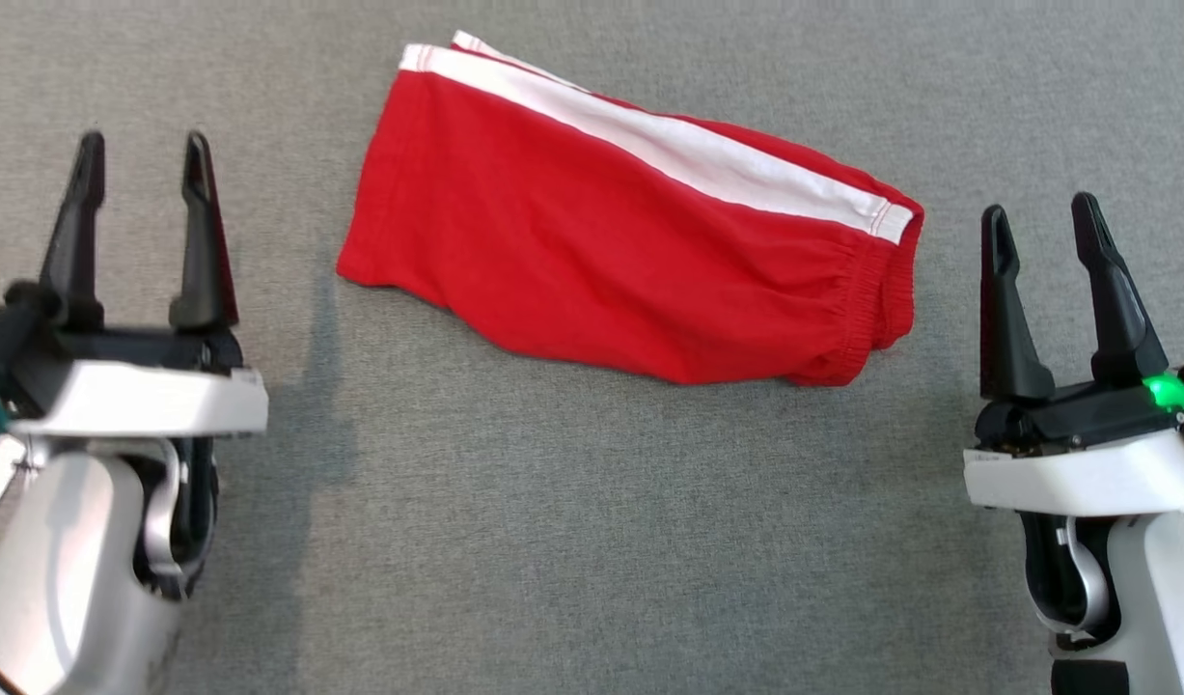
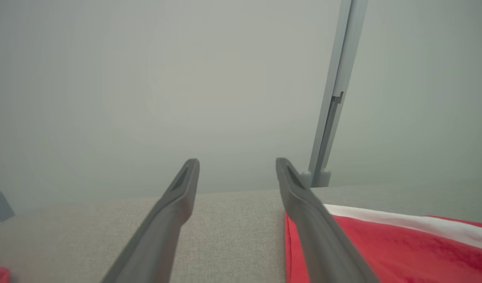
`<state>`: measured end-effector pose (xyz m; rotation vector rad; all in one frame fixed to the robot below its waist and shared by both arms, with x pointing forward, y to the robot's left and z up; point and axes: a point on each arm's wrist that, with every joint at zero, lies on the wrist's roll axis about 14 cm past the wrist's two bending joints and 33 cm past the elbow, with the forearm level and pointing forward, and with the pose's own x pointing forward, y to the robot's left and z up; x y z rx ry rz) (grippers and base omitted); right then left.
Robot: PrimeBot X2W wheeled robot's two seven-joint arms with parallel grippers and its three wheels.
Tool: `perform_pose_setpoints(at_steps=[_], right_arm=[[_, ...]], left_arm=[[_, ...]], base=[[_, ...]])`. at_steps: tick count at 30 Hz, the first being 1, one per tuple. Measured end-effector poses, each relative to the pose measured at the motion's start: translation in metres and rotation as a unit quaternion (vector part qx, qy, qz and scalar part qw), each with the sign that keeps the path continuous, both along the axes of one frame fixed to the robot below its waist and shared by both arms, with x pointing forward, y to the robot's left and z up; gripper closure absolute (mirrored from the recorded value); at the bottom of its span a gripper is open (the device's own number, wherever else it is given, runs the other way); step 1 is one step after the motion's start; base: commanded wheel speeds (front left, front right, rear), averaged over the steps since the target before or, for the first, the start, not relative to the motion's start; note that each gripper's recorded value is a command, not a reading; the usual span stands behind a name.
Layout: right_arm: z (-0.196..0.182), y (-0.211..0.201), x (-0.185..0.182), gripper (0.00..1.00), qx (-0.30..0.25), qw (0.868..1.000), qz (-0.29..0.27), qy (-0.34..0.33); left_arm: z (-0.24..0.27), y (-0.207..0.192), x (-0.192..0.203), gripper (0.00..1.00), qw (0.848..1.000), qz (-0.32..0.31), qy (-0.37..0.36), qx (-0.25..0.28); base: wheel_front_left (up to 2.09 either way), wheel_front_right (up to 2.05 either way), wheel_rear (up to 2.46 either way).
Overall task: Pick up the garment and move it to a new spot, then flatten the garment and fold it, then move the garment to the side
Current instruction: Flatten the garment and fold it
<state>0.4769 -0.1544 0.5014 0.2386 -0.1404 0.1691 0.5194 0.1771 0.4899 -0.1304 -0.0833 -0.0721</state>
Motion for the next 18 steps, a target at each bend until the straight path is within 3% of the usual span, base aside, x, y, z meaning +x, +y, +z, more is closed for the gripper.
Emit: perform_pose_setpoints(at_steps=[8,18], right_arm=[[-0.021,-0.004,-0.016,0.00,-0.030,0.999,-0.010,0.036],[-0.027,-0.007,-0.021,0.00,-0.022,0.998,-0.019,0.049]], left_arm=[[0.000,-0.002,-0.042,0.00,1.000,0.001,0.007,0.029],[-0.010,-0.008,-0.047,0.00,0.999,-0.015,0.024,0.037]], base=[[0.00,0.00,0.00],[0.00,0.00,0.00]])
